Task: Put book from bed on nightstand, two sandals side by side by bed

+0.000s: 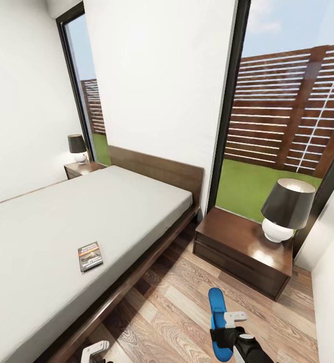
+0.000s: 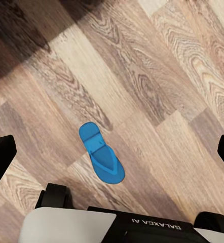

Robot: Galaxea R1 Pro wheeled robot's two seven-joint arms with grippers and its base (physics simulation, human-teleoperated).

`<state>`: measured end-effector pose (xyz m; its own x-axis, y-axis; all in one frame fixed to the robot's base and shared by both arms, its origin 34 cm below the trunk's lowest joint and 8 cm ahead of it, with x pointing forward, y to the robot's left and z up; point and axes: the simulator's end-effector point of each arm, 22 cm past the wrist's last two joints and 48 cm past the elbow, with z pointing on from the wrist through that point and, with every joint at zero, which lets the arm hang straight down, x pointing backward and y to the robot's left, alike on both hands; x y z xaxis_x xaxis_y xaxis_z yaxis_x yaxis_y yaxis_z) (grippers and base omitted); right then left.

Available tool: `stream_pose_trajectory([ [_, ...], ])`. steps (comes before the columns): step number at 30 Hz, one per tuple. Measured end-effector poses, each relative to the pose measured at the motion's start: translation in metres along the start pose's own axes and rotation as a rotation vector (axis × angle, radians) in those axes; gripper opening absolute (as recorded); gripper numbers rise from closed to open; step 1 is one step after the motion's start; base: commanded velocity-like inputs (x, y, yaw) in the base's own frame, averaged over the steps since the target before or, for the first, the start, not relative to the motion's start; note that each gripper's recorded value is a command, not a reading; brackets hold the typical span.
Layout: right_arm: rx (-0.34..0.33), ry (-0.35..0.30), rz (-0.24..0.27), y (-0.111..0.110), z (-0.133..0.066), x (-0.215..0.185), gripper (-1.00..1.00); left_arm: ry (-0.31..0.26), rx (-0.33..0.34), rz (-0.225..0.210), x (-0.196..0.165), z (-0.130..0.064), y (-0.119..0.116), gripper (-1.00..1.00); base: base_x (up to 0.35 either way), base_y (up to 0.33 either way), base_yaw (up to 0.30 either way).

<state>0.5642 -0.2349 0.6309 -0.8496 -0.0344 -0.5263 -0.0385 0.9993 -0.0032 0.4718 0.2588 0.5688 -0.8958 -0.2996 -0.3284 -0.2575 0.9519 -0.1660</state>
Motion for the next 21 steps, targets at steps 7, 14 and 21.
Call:
stream_pose_trajectory([
  [7,-0.004,0.002,0.000,0.001,0.000,0.001,-1.00,0.001,-0.001,-0.004,0.000,0.000,0.000,1.00,0.000,0.000,0.000],
  [14,-0.010,0.002,0.000,0.001,0.008,0.005,-1.00,0.001,-0.018,-0.006,0.003,0.008,0.004,1.00,0.000,0.000,0.000],
  [21,-0.012,-0.077,-0.003,0.002,0.009,-0.031,-1.00,0.001,-0.028,-0.006,0.006,0.018,0.008,1.00,0.000,0.000,0.000],
])
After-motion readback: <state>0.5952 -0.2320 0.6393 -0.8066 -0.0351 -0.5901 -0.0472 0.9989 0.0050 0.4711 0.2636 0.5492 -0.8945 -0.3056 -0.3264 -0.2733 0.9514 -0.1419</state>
